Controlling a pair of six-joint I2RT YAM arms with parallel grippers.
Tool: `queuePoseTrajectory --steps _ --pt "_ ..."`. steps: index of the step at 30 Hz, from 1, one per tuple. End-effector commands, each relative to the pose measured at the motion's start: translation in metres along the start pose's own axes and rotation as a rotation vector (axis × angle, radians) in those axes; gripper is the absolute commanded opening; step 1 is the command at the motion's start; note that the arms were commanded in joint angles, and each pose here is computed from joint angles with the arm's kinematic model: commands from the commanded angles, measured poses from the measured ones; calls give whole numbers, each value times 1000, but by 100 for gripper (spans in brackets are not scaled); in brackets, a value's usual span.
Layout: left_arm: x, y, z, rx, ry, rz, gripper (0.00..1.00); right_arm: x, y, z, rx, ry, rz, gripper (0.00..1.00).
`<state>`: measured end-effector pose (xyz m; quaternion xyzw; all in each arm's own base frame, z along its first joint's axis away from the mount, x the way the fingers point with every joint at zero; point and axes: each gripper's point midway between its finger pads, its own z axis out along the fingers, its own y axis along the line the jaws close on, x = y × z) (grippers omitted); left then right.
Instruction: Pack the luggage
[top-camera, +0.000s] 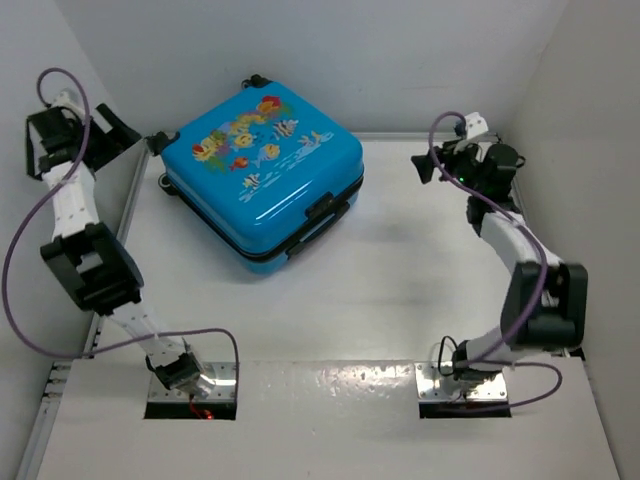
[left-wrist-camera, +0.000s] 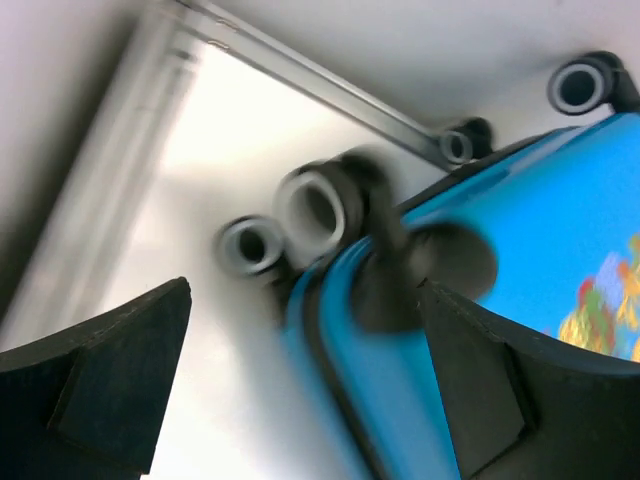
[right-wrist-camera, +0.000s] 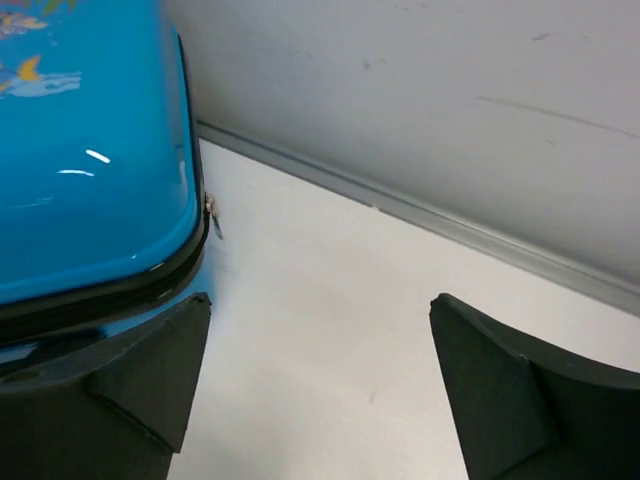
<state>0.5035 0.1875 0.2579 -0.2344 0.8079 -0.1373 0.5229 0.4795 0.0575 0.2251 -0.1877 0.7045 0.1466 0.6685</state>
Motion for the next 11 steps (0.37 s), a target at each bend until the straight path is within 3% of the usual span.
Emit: queuePoseTrajectory --steps 1,4,11 --pt "7 24 -65 -142 8 120 100 46 23 -58 -10 302 140 92" --pt "28 14 -108 -125 8 231 100 40 37 -101 10 400 231 100" --pt "58 -13 -170 -108 -56 381 100 25 43 -171 139 407 286 100"
